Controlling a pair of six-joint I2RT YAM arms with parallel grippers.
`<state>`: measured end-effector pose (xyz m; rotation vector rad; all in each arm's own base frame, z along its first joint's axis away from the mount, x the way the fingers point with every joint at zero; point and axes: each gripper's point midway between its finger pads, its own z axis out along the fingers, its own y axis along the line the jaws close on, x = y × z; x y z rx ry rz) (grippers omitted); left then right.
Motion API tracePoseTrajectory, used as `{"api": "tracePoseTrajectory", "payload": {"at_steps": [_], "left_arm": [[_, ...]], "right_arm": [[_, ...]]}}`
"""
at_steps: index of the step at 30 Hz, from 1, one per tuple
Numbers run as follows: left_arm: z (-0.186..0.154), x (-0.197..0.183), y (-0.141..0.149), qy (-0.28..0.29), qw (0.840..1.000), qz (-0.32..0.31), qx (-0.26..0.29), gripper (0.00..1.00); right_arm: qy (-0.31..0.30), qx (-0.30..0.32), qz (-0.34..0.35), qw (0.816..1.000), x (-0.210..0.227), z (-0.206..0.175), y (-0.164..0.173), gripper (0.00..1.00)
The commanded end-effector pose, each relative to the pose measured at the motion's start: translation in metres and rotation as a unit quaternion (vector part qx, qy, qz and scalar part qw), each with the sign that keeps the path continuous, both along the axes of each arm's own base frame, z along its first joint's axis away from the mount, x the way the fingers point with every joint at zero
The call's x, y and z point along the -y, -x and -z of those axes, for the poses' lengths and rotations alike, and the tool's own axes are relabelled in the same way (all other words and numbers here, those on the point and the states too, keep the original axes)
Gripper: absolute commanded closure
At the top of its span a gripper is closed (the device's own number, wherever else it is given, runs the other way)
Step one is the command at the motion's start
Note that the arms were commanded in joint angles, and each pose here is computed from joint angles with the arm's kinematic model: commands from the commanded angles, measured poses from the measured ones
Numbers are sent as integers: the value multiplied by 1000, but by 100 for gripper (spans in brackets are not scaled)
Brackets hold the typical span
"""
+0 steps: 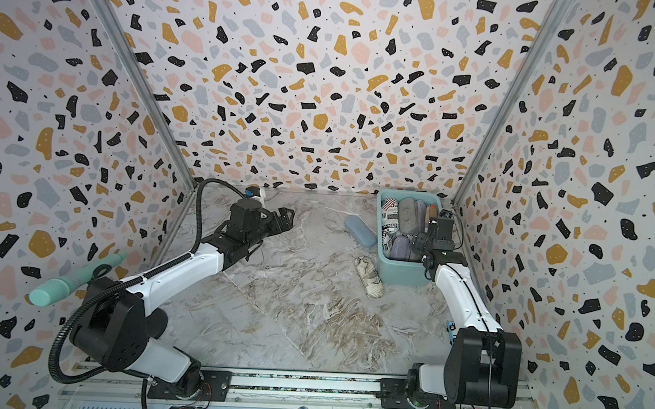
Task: Put the glasses cases into the storage boxes
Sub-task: Place the glasses case in the storage box.
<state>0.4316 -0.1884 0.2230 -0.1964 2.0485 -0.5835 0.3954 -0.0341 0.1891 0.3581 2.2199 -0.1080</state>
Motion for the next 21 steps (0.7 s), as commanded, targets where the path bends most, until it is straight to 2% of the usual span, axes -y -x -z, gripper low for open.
{"api": "tracePoseTrajectory", "payload": {"at_steps": [1, 8, 14, 21], "left_arm": [[-16, -2, -2, 7, 1000, -3, 24, 3], [-15, -2, -2, 6, 1000, -4, 23, 3], [-17, -4, -2, 4, 1000, -7, 25, 3], [-16, -6, -3, -1, 1000, -12, 24, 3]], "right_arm": [[9, 29, -2, 1000, -3, -27, 0, 22], [9, 40, -27, 999, -23, -35, -1, 26], [17, 63, -76, 995, -60, -55, 2, 30], [14, 98, -186, 978, -142, -85, 15, 36]]}}
